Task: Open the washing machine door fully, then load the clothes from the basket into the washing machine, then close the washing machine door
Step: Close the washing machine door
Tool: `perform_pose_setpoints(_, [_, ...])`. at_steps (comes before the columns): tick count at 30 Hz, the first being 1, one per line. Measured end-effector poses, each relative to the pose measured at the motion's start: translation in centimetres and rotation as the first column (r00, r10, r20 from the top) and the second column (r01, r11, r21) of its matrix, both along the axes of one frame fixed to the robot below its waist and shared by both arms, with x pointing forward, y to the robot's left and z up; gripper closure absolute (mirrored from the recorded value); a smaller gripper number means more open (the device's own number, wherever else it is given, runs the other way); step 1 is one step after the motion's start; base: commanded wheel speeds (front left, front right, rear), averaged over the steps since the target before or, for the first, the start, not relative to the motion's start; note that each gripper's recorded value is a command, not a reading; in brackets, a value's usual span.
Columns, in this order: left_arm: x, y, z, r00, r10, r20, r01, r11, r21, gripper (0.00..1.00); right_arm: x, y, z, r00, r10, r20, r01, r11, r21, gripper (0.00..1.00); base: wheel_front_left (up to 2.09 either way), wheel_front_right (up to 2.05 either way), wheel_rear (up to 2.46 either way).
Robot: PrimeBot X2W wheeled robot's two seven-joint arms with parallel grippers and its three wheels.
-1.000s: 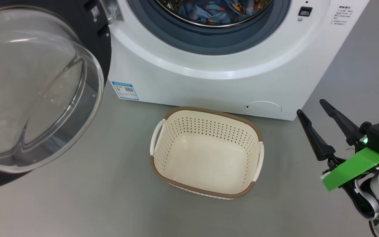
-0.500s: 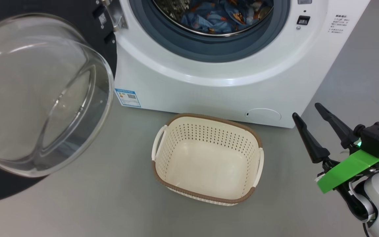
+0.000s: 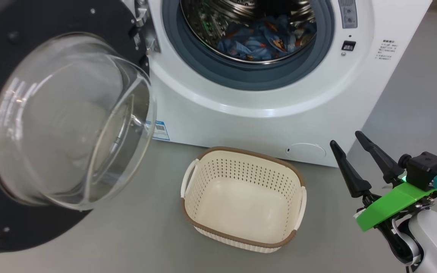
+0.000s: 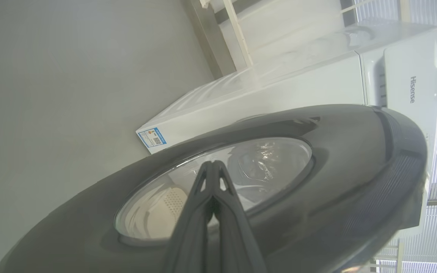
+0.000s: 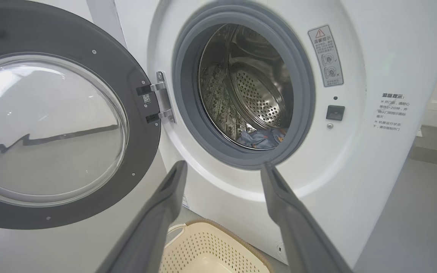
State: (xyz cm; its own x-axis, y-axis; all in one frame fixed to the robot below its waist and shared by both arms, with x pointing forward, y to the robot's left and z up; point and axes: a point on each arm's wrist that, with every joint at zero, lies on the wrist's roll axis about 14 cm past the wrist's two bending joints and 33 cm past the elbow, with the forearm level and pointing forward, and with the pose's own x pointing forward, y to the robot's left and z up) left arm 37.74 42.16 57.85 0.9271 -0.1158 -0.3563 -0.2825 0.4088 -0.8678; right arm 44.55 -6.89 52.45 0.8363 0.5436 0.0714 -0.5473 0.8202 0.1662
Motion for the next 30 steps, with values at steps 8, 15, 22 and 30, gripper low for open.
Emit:
perform_pose_setpoints(8, [-1.4,-3.7,1.4,0.987,-0.161,-0.013,0.161,0.987,0.004,1.00,-0.9,0.6,0.5,1.000,-0.009,-0.001,0.009,0.999,0.042,0.00,0.00,0.00,0.00])
perform_pose_setpoints(15, [-2.5,-8.7,2.8,0.950,-0.312,0.000,0.312,0.949,-0.047,1.00,-1.4,1.0,1.2,1.000,-0.016,0.006,0.016,0.997,0.070,0.00,0.00,0.00,0.00])
perform_pose_setpoints(22, [-3.1,-13.5,3.2,0.903,-0.430,-0.005,0.429,0.900,-0.074,1.00,-2.0,0.1,1.5,0.999,-0.048,0.009,0.047,0.995,0.086,0.00,0.00,0.00,0.00])
perform_pose_setpoints(30, [-2.8,-18.3,3.7,0.835,-0.549,0.028,0.549,0.831,-0.087,1.00,-2.5,-1.5,1.7,0.995,-0.098,0.011,0.096,0.990,0.101,0.00,0.00,0.00,0.00])
